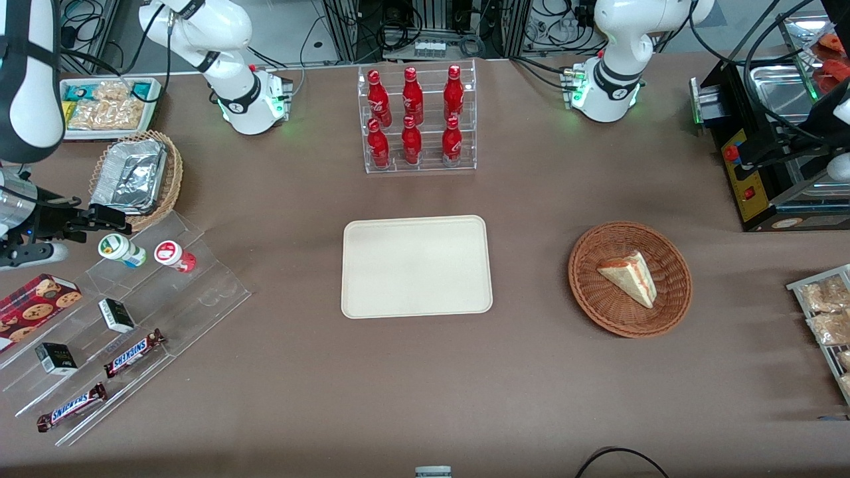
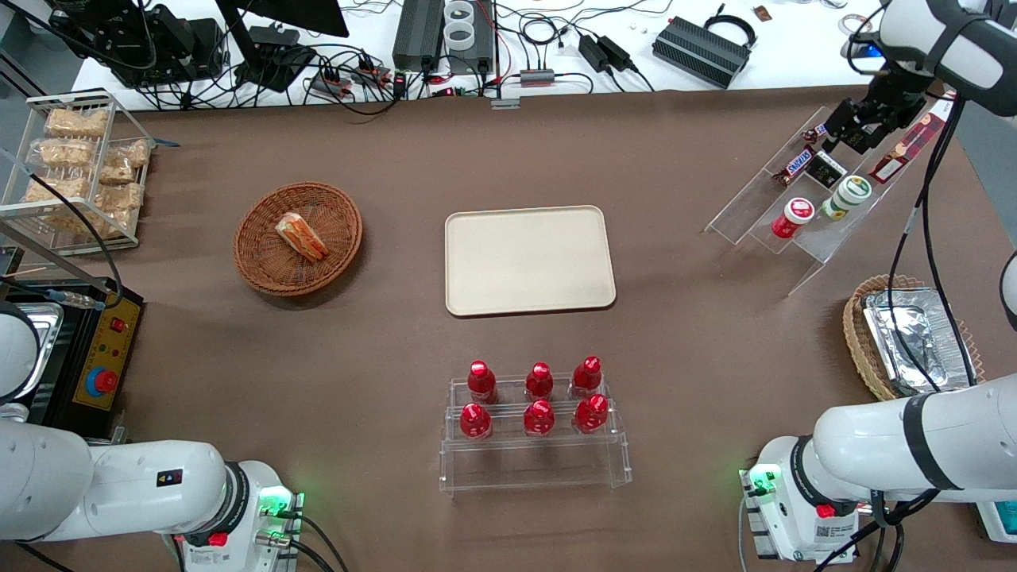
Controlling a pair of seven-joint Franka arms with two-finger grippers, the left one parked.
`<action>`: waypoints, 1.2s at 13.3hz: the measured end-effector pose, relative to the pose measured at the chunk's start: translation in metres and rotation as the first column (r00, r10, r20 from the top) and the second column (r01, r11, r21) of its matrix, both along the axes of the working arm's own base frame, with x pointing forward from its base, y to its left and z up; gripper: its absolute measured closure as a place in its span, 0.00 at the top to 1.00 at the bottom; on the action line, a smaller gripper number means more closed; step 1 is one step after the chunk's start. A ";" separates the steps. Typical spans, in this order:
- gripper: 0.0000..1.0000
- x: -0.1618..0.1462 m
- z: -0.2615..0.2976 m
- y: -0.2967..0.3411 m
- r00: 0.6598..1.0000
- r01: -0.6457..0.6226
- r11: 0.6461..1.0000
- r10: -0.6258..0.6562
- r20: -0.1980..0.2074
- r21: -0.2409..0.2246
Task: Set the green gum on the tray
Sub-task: 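Move the right gripper down over the green-lidded white gum tub on the rack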
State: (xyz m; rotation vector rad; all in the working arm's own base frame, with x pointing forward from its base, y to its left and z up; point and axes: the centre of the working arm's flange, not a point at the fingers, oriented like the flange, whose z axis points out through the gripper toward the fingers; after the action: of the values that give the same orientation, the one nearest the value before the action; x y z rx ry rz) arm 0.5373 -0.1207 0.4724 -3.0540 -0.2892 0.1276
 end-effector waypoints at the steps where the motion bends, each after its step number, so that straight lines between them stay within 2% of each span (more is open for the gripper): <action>1: 1.00 -0.005 -0.012 -0.008 0.998 -0.063 0.998 0.063 0.017 0.003; 3: 1.00 -0.017 -0.029 -0.018 0.980 -0.189 0.982 0.189 0.056 -0.002; 6: 1.00 -0.025 -0.040 -0.030 0.925 -0.363 0.931 0.364 0.107 -0.028; 10: 1.00 -0.031 -0.053 -0.045 0.860 -0.488 0.871 0.492 0.138 -0.062; 12: 1.00 -0.036 -0.061 -0.048 0.848 -0.508 0.859 0.512 0.139 -0.065; 16: 1.00 -0.039 -0.073 -0.048 0.847 -0.506 0.860 0.511 0.144 -0.069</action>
State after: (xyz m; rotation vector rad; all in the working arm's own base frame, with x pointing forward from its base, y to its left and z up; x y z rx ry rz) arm 0.4981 -0.1689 0.3992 -2.9318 -1.1165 -0.0869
